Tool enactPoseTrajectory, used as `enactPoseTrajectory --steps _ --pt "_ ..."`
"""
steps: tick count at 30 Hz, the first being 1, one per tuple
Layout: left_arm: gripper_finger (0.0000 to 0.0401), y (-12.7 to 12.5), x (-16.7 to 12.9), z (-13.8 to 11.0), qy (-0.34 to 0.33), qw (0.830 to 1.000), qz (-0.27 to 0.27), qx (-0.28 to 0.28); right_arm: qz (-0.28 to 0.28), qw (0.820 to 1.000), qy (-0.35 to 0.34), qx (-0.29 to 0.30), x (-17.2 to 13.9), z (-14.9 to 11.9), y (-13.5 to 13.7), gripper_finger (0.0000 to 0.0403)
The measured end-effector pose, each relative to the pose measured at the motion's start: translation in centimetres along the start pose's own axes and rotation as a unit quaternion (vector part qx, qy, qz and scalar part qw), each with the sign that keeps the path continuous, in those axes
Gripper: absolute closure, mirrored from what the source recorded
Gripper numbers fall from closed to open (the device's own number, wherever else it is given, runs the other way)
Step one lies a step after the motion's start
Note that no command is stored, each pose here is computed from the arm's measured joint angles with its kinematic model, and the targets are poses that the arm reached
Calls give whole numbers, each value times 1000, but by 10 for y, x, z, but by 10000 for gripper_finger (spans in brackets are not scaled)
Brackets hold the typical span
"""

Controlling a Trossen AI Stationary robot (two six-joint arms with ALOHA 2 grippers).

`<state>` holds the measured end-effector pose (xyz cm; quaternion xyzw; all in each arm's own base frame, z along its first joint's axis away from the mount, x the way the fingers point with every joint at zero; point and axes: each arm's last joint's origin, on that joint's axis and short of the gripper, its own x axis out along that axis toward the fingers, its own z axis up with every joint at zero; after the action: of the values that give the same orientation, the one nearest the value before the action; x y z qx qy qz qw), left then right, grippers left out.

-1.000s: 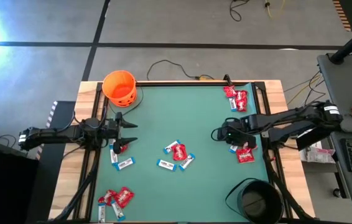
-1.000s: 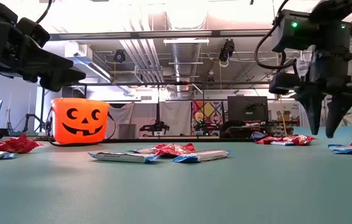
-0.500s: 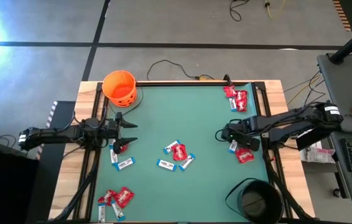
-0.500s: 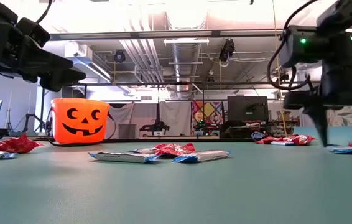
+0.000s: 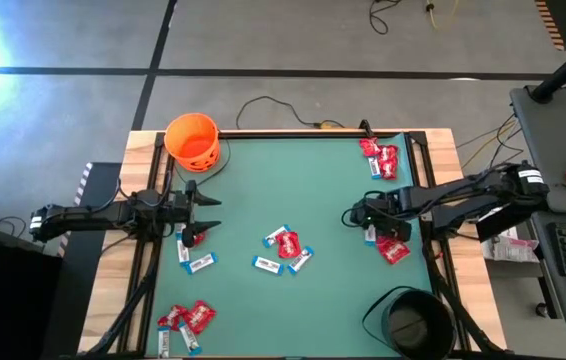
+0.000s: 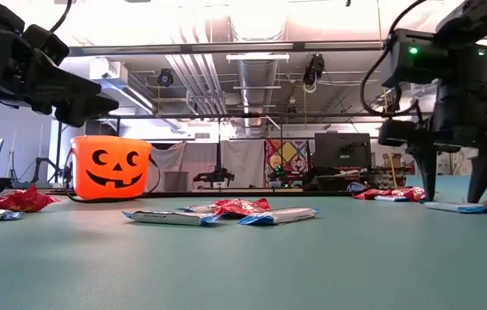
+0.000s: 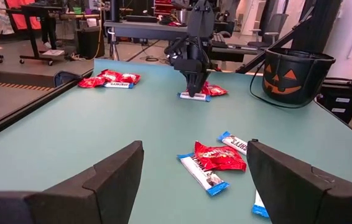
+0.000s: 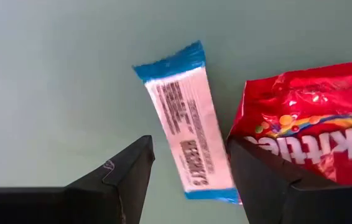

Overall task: Sort candy by brand, put in halloween buckets
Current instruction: Put the white chocolate into the black bucket

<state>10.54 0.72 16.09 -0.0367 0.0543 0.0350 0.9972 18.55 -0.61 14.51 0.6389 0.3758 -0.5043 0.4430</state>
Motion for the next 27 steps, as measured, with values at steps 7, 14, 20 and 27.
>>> enactPoseTrajectory --steps 7,14,20,27 --pt "129 0 0 0 0 1000 0 0 -24 998 10 -51 6 -11 21 202" --pt "129 0 0 0 0 1000 0 0 -86 992 9 -91 28 -20 33 202" --pt "129 0 0 0 0 1000 0 0 -112 987 7 -116 32 -22 41 202" --pt "129 0 0 0 0 1000 0 0 -113 987 1 -116 31 -21 39 204"
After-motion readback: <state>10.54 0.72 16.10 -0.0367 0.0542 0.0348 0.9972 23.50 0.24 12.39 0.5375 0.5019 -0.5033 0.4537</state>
